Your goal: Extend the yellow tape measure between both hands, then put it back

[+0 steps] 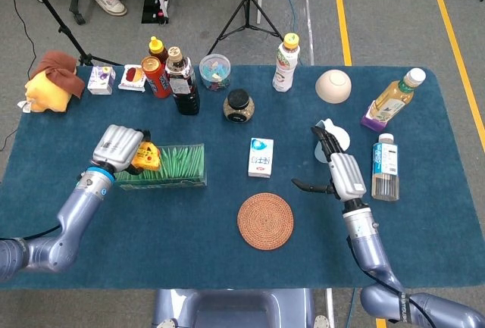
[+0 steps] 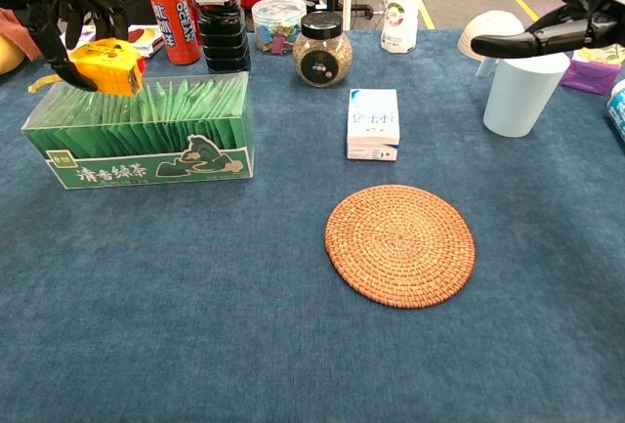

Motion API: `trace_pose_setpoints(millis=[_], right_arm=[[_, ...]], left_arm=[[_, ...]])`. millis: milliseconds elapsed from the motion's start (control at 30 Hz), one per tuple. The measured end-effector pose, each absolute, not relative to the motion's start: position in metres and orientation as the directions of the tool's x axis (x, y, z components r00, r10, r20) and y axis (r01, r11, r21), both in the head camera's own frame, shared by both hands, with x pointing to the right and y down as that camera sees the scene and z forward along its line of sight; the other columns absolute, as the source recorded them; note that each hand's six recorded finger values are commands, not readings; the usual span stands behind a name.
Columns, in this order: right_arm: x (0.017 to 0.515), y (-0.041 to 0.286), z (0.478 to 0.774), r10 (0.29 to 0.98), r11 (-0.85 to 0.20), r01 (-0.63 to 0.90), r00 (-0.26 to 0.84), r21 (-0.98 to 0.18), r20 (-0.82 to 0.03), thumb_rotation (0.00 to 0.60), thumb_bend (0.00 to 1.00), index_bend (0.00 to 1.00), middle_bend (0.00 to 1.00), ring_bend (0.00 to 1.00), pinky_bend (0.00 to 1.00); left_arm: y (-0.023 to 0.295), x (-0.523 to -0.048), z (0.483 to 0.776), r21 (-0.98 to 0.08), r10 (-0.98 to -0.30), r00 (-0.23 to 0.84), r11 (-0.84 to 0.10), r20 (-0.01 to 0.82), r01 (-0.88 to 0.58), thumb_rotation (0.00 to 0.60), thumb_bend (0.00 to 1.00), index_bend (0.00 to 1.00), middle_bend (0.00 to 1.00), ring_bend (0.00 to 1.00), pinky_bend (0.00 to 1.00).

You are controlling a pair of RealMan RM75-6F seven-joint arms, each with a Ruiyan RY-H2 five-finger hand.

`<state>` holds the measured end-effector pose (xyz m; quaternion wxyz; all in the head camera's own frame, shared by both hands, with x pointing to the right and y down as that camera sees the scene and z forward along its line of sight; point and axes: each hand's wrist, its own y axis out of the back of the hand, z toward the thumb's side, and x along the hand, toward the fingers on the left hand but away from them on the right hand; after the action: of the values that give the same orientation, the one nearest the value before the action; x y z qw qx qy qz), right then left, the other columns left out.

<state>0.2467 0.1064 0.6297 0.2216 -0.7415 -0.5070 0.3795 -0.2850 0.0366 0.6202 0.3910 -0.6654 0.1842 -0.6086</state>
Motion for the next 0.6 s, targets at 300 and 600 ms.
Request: trace_pose_setpoints(millis=[300,600], right_arm=[[0.2476,0.1064,0.6274,0.924,-0.378,0.592,0.192,-0.712,-0.331,0.346,0.11,0.0,0.08,0.08,0.25],[0.2491,0.1055,0.6255,0.926,-0.373,0.607,0.188,-0.702,-0.329,0.347,0.12,0.0,0.09,0.08,0.25]], left_arm=[[0.039,-0.2811,0.6279,-0.735,-0.711,0.195,-0.632,0.676,0.244,0.6,0.29,0.7,0.46,0.29,0.42],[0.0446,-0.2794,0.6301,-0.707,-0.685,0.186,-0.653,0.704,0.271,0.6,0.23,0.5,0.31,0.1,0.29]])
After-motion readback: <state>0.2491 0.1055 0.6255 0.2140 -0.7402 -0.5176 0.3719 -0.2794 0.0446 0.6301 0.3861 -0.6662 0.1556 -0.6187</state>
